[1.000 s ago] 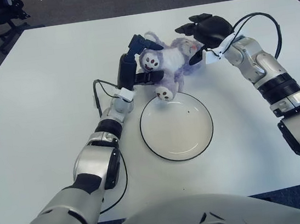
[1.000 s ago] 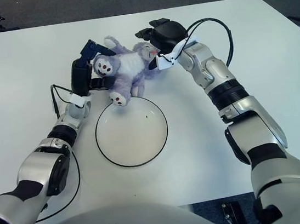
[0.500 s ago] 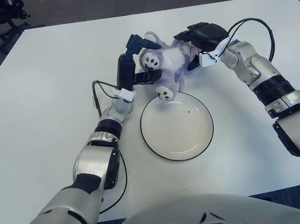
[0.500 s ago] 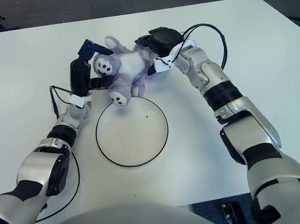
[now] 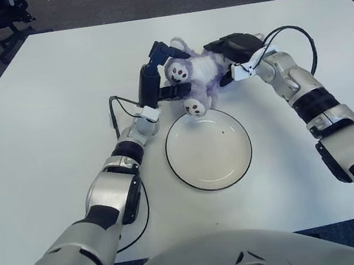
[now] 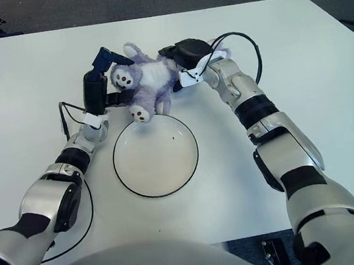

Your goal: Put the doll into the plate.

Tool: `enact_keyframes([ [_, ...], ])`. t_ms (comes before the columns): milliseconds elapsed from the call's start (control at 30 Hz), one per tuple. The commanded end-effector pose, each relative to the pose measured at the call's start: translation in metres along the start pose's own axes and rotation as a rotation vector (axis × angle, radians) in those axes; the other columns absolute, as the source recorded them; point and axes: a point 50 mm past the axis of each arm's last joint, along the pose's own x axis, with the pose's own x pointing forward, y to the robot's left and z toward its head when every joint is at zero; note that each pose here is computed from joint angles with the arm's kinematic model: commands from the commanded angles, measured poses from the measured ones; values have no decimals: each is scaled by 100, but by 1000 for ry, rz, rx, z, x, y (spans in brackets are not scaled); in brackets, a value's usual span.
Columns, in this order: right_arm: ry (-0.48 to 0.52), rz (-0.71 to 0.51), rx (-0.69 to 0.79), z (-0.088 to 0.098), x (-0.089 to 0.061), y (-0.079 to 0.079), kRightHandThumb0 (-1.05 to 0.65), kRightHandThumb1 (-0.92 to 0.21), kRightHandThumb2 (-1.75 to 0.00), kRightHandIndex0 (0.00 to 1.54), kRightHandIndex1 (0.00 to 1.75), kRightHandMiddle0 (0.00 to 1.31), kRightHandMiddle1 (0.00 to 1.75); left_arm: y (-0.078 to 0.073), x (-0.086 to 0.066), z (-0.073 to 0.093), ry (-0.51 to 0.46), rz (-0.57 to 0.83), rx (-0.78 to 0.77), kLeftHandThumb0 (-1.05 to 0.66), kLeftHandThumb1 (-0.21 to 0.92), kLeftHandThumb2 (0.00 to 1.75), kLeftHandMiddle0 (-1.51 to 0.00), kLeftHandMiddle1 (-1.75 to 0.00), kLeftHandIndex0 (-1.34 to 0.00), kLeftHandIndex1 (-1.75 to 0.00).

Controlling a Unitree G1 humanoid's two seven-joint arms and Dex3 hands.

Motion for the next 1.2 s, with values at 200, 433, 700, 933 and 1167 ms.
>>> enact_keyframes([
  [200, 10, 36, 16, -4, 3, 12, -68, -81, 0, 33, 1, 33, 0, 3, -15, -4, 47, 11, 14, 0, 75, 59, -34, -162, -50, -136],
  [433, 52, 127, 39, -3, 2, 43, -68, -82, 0, 35, 1, 33, 0, 4, -15, -3, 38, 22, 17, 0, 75, 59, -34, -161, -50, -136],
  [700, 144, 115, 28, -5, -2, 71, -55, -81, 0, 47, 4, 51, 8, 4, -15, -2, 36, 27, 19, 0, 75, 59, -34, -161, -50, -136],
  [933, 173, 39, 20, -5, -6, 82, -7, -87, 0, 61, 30, 57, 83, 4, -14, -2, 35, 28, 20, 0, 75, 58, -34, -161, -50, -136],
  [1167, 160, -44, 33, -6, -14, 89, 16, -90, -16, 47, 99, 43, 132, 5, -14, -2, 34, 30, 22, 0, 75, 58, -34, -161, -50, -136],
])
